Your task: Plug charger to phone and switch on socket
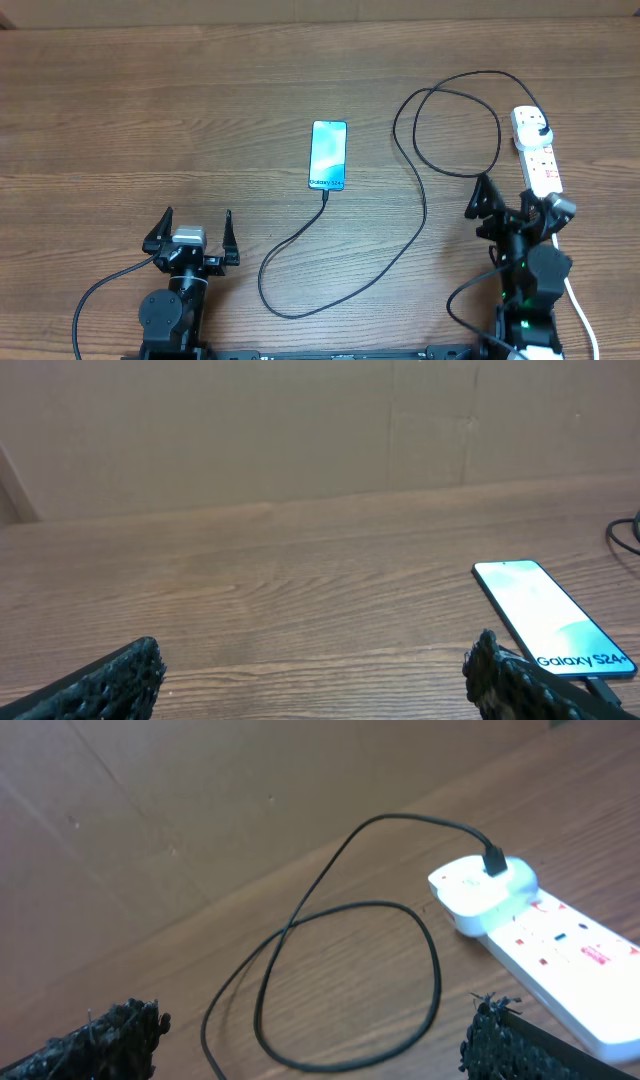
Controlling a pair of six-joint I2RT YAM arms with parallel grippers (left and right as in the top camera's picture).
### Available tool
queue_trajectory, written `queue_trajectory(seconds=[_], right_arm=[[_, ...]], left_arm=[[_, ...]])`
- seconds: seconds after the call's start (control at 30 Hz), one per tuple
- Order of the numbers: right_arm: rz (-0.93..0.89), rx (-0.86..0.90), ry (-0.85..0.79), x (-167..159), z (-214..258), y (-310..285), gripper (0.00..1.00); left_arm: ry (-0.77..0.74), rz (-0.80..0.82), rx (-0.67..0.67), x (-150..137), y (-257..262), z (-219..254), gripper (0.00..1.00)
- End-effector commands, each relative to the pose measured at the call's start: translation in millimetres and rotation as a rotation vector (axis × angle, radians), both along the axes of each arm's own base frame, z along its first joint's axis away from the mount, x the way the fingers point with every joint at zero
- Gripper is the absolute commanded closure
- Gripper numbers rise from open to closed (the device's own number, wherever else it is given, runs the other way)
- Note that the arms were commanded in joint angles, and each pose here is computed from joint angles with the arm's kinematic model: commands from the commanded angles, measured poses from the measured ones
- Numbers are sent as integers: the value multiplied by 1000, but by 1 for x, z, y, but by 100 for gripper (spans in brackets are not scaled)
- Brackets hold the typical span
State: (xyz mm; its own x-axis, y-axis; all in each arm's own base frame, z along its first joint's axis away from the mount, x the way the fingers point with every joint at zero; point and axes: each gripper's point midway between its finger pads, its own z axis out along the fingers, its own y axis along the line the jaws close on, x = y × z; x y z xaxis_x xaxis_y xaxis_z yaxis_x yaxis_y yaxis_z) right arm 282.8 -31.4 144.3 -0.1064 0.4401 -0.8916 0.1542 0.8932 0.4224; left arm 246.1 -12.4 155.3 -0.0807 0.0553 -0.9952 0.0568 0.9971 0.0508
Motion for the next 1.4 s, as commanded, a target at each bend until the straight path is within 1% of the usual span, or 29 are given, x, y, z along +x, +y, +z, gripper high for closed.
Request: queue_trajectory(seconds=[0.0,0.43,0.87,1.1,1.37], right_arm=[[-7,-5,-2,-8,-7,0,0],[-26,-8,194,-32,-51,0,0],[101,-225,158,-30,-40,17,0],[102,-228,146,-30,-37,18,0],[88,-257,10,-31,-5,18,0]], left_arm=[[-6,-2,-8,0,0,1,0],[-6,-2,-8,0,0,1,0],[-6,-2,-8,0,0,1,0],[-6,-2,-8,0,0,0,0],[-6,-2,-8,0,0,1,1]])
